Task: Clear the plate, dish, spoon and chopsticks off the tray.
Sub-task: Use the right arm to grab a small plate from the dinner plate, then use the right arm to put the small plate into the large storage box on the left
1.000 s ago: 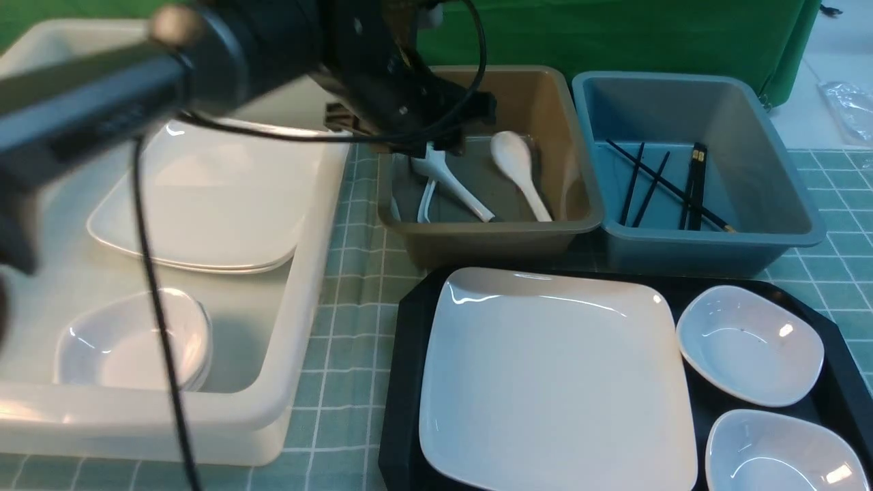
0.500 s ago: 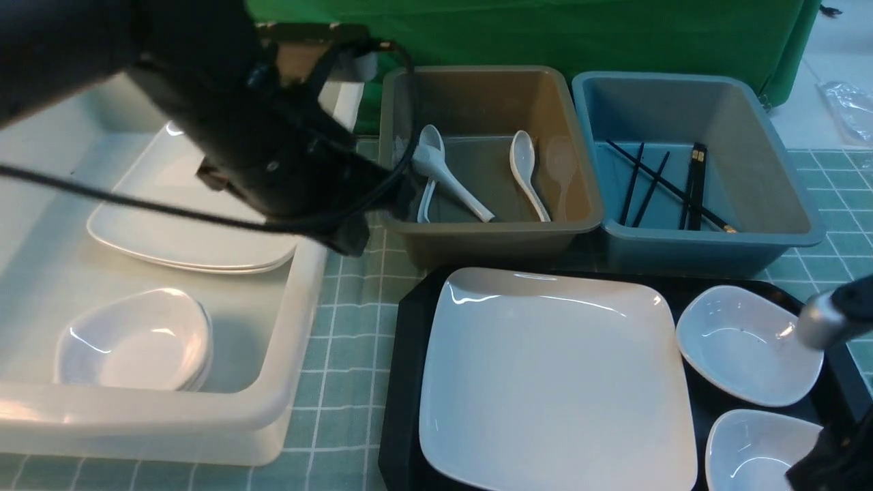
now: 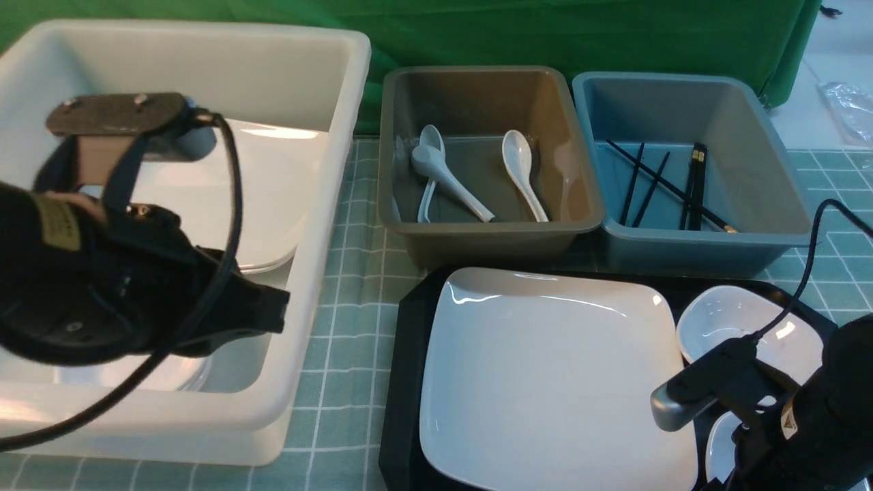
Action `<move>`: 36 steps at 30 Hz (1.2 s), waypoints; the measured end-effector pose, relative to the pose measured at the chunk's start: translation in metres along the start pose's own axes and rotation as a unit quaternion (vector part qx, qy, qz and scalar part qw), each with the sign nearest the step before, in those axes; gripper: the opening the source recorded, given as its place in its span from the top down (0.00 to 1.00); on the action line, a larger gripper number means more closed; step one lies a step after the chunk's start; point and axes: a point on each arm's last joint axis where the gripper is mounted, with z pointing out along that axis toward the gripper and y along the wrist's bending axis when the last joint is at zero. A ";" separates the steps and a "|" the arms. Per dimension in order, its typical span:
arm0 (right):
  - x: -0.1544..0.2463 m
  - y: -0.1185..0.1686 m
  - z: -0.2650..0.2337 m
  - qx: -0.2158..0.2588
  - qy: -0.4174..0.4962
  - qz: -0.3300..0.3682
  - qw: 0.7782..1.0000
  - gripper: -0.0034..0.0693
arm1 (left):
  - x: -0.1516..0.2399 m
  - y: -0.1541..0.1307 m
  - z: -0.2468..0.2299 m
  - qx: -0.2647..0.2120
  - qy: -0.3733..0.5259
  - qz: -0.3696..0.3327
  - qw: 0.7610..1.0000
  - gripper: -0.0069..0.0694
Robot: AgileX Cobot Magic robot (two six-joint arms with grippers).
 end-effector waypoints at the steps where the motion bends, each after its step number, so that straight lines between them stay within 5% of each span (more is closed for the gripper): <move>1: -0.001 0.000 0.002 0.003 0.003 0.005 1.000 0.25 | 0.001 0.000 -0.006 0.002 -0.011 0.000 1.000 0.90; 5: -0.001 0.000 0.004 0.006 0.009 0.013 1.000 0.58 | 0.003 -0.001 -0.021 0.009 -0.040 0.002 0.999 0.90; 13: 0.004 0.001 -0.009 0.013 0.007 0.005 1.000 0.64 | 0.004 0.006 -0.027 -0.031 -0.052 -0.036 0.997 0.90; 19: 0.009 0.002 -0.064 0.021 -0.053 0.035 0.998 0.85 | 0.002 0.017 -0.028 -0.085 -0.066 -0.067 0.992 0.90; 28: -0.014 0.000 -0.178 0.031 -0.235 0.033 0.971 0.86 | 0.007 0.032 -0.032 -0.171 -0.052 -0.094 0.979 0.90; 36: -0.097 0.024 -0.235 -0.056 -0.345 -0.080 0.934 0.86 | 0.010 0.048 -0.042 -0.242 -0.050 -0.135 0.960 0.90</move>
